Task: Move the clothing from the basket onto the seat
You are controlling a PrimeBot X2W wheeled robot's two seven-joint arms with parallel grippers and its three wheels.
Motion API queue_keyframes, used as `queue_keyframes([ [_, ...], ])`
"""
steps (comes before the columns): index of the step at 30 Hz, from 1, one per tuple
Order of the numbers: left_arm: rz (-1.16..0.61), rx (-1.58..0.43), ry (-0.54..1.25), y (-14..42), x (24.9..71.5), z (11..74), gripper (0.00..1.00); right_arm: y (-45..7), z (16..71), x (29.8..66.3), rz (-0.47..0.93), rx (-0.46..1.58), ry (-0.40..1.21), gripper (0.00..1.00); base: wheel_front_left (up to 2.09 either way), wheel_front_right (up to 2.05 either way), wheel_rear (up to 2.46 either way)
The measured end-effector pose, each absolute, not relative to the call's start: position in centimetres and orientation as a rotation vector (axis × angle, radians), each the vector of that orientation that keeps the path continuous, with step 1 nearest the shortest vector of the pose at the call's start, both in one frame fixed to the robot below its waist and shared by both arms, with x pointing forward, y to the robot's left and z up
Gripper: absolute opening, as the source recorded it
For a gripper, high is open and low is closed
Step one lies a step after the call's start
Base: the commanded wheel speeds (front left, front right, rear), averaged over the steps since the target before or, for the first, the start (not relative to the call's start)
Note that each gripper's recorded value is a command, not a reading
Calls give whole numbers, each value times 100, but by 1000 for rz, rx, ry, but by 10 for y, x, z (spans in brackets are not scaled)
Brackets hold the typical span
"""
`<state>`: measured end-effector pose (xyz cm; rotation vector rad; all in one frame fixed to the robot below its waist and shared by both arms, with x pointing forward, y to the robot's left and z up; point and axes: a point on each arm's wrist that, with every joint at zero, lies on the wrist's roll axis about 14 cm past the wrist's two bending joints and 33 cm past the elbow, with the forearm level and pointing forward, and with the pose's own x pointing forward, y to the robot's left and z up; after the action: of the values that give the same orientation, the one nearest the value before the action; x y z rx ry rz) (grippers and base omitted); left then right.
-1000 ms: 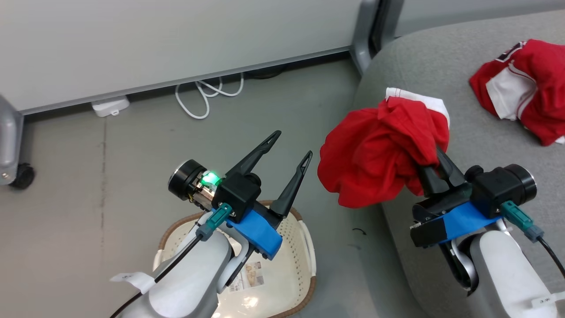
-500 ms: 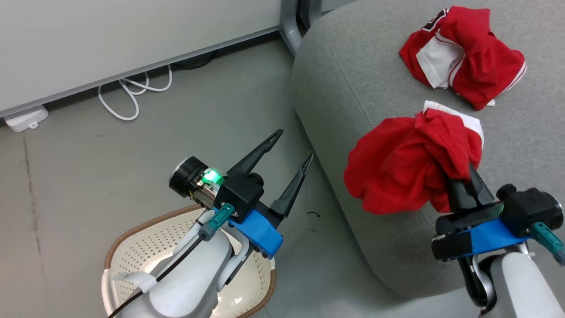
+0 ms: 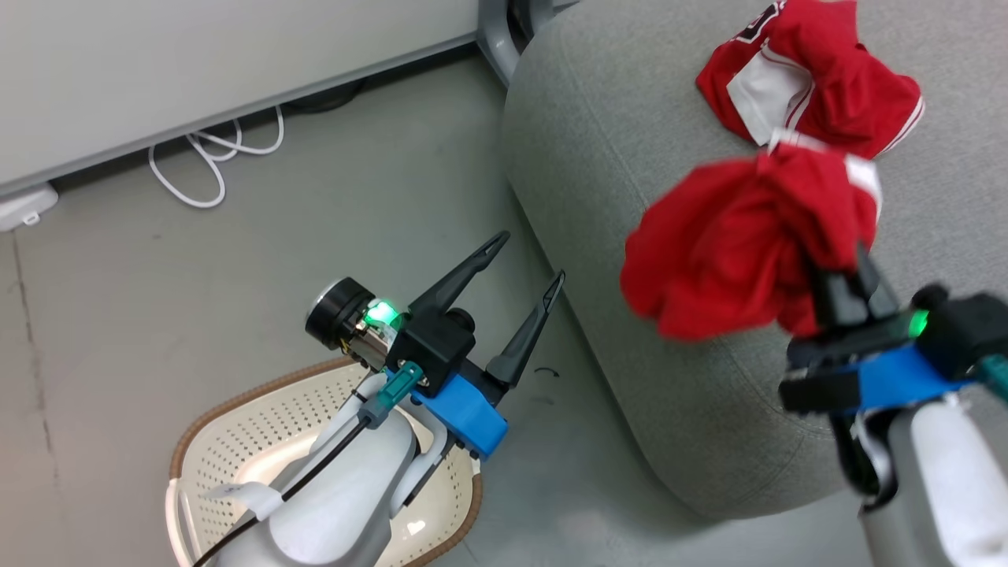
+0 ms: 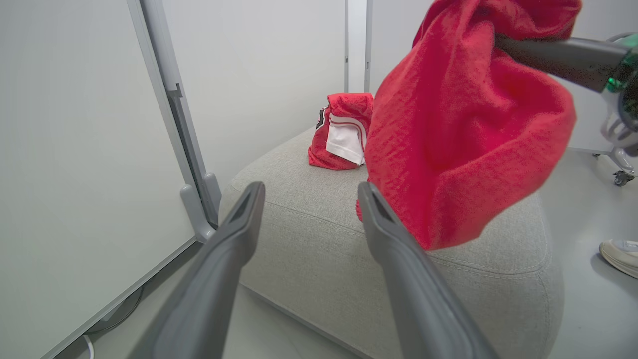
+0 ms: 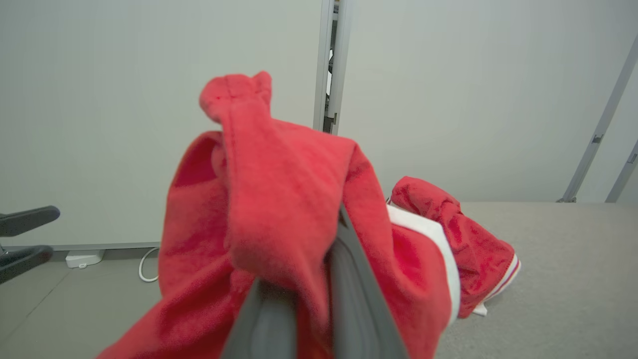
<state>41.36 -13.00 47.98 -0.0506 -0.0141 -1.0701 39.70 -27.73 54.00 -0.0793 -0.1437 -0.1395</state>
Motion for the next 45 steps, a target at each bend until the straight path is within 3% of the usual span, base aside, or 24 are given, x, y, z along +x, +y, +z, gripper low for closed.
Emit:
queue_keyframes([
  [13, -1057, -44, 22, -126, 453, 441, 100, -335, 665, 485, -199, -290, -463, 0, 0, 0, 0],
  [20, -1058, -66, 67, -128, 471, 406, 100, -384, 690, 521, -292, -375, -510, 0, 0, 0, 0],
  [26, -1049, -89, 101, -127, 482, 379, 100, -433, 653, 546, -383, -397, -386, 0, 0, 0, 0],
  [31, -1039, -101, 139, -123, 485, 357, 100, -467, 580, 554, -461, -349, -193, 0, 0, 0, 0],
  [39, -1022, -97, 187, -114, 486, 331, 100, -480, 468, 547, -526, -217, 73, 0, 0, 0, 0],
  [45, -1012, -95, 181, -111, 489, 332, 100, -476, 442, 545, -527, -180, 134, 2, 0, 0, 0],
])
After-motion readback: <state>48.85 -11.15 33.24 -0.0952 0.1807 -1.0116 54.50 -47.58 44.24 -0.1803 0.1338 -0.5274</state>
